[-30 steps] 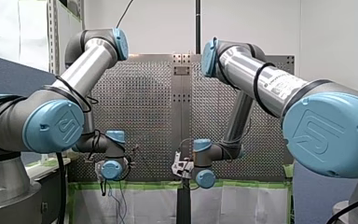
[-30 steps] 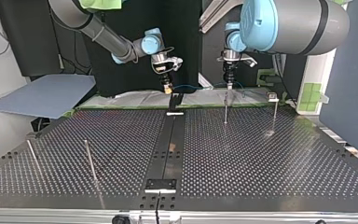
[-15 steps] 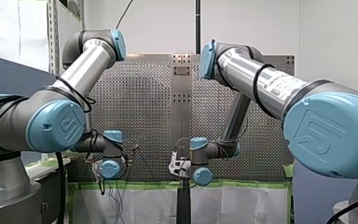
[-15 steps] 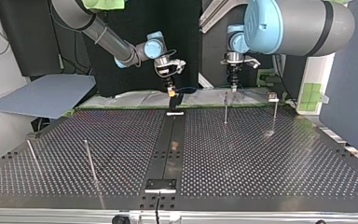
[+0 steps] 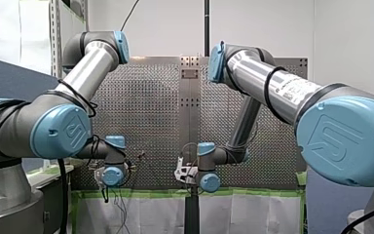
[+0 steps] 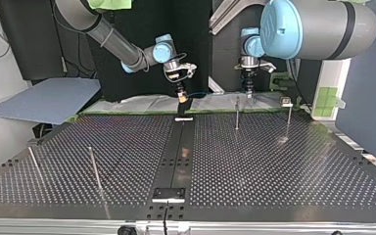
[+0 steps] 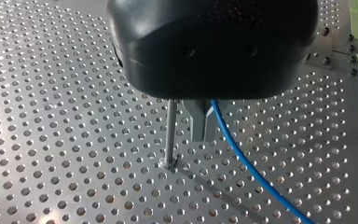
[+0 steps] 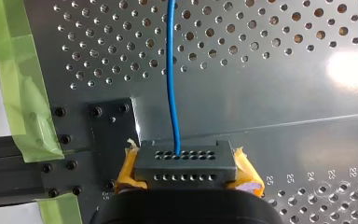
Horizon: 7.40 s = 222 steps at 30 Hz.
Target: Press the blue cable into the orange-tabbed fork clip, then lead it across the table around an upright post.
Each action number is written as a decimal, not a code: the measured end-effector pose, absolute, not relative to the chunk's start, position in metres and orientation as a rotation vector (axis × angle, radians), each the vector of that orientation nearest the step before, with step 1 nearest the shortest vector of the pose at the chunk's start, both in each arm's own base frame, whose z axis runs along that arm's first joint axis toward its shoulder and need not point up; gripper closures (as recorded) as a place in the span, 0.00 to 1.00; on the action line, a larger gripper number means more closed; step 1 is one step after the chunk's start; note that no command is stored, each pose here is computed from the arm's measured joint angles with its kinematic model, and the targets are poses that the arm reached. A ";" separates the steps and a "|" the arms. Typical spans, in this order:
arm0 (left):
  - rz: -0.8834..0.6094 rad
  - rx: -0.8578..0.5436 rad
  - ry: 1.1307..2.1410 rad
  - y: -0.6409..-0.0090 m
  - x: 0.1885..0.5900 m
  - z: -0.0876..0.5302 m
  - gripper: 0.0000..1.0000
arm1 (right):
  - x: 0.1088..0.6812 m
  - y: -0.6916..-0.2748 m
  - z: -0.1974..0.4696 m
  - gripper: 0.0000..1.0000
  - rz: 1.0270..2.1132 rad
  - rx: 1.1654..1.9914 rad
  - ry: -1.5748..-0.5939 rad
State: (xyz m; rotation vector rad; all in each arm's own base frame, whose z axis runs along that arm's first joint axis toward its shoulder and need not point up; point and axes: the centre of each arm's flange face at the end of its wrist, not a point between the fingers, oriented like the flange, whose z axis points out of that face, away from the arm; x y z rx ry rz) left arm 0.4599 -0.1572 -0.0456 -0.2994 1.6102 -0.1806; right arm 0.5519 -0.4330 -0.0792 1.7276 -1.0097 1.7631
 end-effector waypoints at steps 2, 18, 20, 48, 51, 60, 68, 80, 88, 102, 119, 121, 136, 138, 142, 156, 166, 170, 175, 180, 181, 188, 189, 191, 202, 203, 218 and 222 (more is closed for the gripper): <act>-0.181 -0.301 1.608 -0.156 0.461 -0.045 1.00 | 0.553 -0.434 -0.078 1.00 1.759 1.733 -1.011; -0.207 -0.288 1.568 -0.154 0.471 -0.024 1.00 | 0.555 -0.438 -0.076 1.00 1.745 1.744 -1.012; -0.207 -0.288 1.566 -0.153 0.473 -0.024 1.00 | 0.554 -0.440 -0.076 1.00 1.741 1.743 -1.015; -0.305 -0.307 1.600 -0.150 0.509 -0.018 1.00 | 0.549 -0.457 -0.071 1.00 1.739 1.714 -1.023; -0.322 -0.307 1.596 -0.149 0.512 -0.017 1.00 | 0.548 -0.459 -0.071 1.00 1.739 1.711 -1.024; -0.373 -0.319 1.586 -0.145 0.519 -0.015 1.00 | 0.541 -0.470 -0.070 1.00 1.733 1.691 -1.033; -0.387 -0.325 1.574 -0.136 0.527 -0.013 1.00 | 0.533 -0.492 -0.064 1.00 1.724 1.659 -1.046; -0.385 -0.330 1.564 -0.127 0.533 -0.011 1.00 | 0.524 -0.510 -0.059 1.00 1.709 1.640 -1.062; -0.328 -0.310 1.545 -0.117 0.537 -0.009 1.00 | 0.521 -0.513 -0.060 1.00 1.704 1.637 -1.066; -0.234 -0.244 1.515 -0.108 0.542 -0.005 0.60 | 0.520 -0.514 -0.060 1.00 1.703 1.637 -1.067; -0.193 -0.261 1.664 -0.106 0.526 -0.020 0.00 | 0.520 -0.513 -0.061 1.00 1.697 1.646 -1.071; -0.167 -0.259 1.686 -0.105 0.524 -0.022 0.00 | 0.520 -0.512 -0.061 1.00 1.697 1.647 -1.071; -0.213 -0.160 1.864 -0.113 0.499 -0.036 0.00 | 0.520 -0.511 -0.061 1.00 1.691 1.655 -1.075; -0.228 -0.153 1.898 -0.113 0.490 -0.040 0.00 | 0.520 -0.511 -0.062 1.00 1.689 1.655 -1.077; -0.253 -0.136 1.950 -0.113 0.478 -0.042 0.00 | 0.519 -0.512 -0.062 1.00 1.688 1.655 -1.077; -0.362 -0.061 1.953 -0.123 0.444 -0.002 0.00 | 0.519 -0.512 -0.062 1.00 1.689 1.654 -1.078; -0.325 -0.008 1.910 -0.129 0.438 0.015 0.00 | 0.519 -0.512 -0.062 1.00 1.691 1.654 -1.082; -0.293 -0.014 1.885 -0.130 0.440 0.016 0.00 | 0.519 -0.512 -0.062 1.00 1.691 1.653 -1.083; -0.257 -0.024 1.849 -0.134 0.443 0.018 0.00 | 0.519 -0.512 -0.062 1.00 1.691 1.652 -1.084; -0.234 -0.044 1.835 -0.139 0.443 0.019 0.00 | 0.519 -0.512 -0.062 1.00 1.691 1.652 -1.084; -0.232 -0.047 1.835 -0.140 0.442 0.019 0.00 | 0.519 -0.512 -0.062 1.00 1.691 1.652 -1.084; -0.244 -0.048 1.835 -0.150 0.439 0.019 0.00 | 0.519 -0.512 -0.062 1.00 1.693 1.651 -1.083; -0.247 -0.048 1.835 -0.151 0.438 0.019 0.00 | 0.519 -0.512 -0.062 1.00 1.695 1.652 -1.082; -0.252 -0.046 1.835 -0.153 0.438 0.019 0.00 | 0.520 -0.512 -0.062 1.00 1.701 1.657 -1.077; -0.249 -0.050 1.835 -0.159 0.435 0.019 0.00 | 0.522 -0.510 -0.062 1.00 1.717 1.676 -1.062; -0.250 -0.050 1.835 -0.159 0.435 0.019 0.00 | 0.522 -0.510 -0.062 1.00 1.717 1.676 -1.062; -0.263 -0.032 1.835 -0.163 0.434 0.019 0.00 | 0.522 -0.510 -0.064 1.00 1.715 1.680 -1.064; -0.287 0.001 1.835 -0.168 0.433 0.019 0.00 | 0.522 -0.509 -0.064 1.00 1.714 1.682 -1.064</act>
